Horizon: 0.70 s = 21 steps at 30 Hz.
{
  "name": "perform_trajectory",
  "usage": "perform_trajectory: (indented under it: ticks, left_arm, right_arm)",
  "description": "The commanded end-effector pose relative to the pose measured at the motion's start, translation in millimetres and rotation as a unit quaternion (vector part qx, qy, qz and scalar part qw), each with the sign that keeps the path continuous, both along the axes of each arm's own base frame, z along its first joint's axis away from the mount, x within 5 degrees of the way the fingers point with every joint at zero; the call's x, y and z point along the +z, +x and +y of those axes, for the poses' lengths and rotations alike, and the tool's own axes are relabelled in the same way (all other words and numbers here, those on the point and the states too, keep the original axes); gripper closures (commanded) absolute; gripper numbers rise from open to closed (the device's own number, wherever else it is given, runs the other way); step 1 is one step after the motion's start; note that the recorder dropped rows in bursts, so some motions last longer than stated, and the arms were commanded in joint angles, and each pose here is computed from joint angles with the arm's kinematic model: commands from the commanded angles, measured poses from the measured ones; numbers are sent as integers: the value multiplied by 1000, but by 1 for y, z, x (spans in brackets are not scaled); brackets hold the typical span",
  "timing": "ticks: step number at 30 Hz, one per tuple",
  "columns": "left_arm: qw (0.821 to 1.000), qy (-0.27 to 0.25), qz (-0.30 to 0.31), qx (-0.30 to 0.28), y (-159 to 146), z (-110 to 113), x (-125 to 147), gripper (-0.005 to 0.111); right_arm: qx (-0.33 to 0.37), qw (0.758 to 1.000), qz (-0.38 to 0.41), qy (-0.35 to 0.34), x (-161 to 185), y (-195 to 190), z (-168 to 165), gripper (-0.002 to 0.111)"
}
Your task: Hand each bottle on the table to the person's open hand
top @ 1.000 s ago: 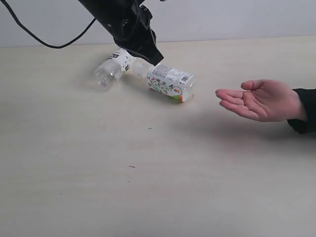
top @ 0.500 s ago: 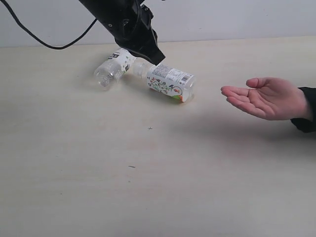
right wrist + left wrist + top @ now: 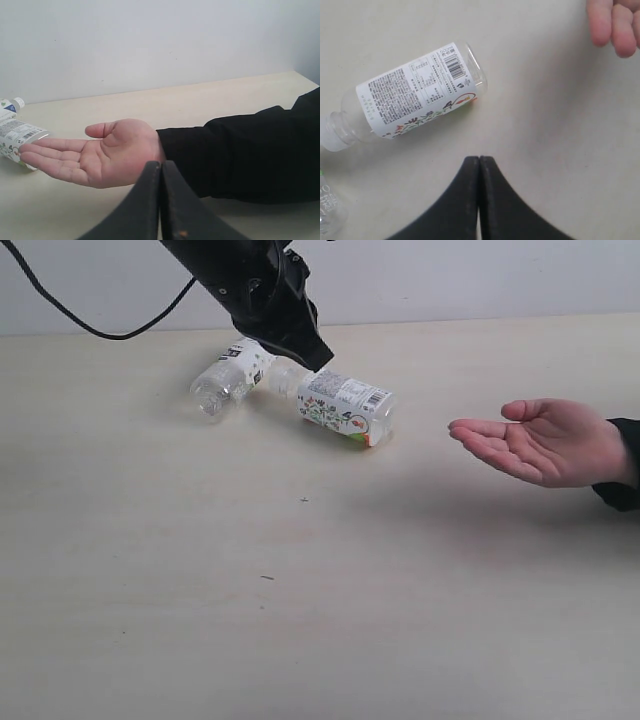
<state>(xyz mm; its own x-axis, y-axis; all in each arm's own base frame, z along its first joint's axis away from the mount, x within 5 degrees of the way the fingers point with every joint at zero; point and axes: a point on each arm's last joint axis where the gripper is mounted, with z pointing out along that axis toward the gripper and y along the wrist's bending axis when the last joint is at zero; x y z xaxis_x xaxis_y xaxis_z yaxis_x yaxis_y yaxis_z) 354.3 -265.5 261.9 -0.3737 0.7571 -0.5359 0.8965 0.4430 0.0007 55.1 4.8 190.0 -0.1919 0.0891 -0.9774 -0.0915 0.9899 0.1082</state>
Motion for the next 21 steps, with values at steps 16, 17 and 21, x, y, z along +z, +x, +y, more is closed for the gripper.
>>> perform_trajectory:
  ticks: [16, 17, 21]
  left_arm:
    - [987, -35, 20, 157, 43, 72, 8, 107]
    - [986, -38, 22, 163, 45, 75, 8, 107]
    - [983, -45, 22, 176, 49, 83, 8, 107]
  right_arm:
    - [2, 1000, -5, -1, 0, 0, 0, 108]
    - [2, 1000, -5, -1, 0, 0, 0, 108]
    - [2, 1000, -5, -1, 0, 0, 0, 108]
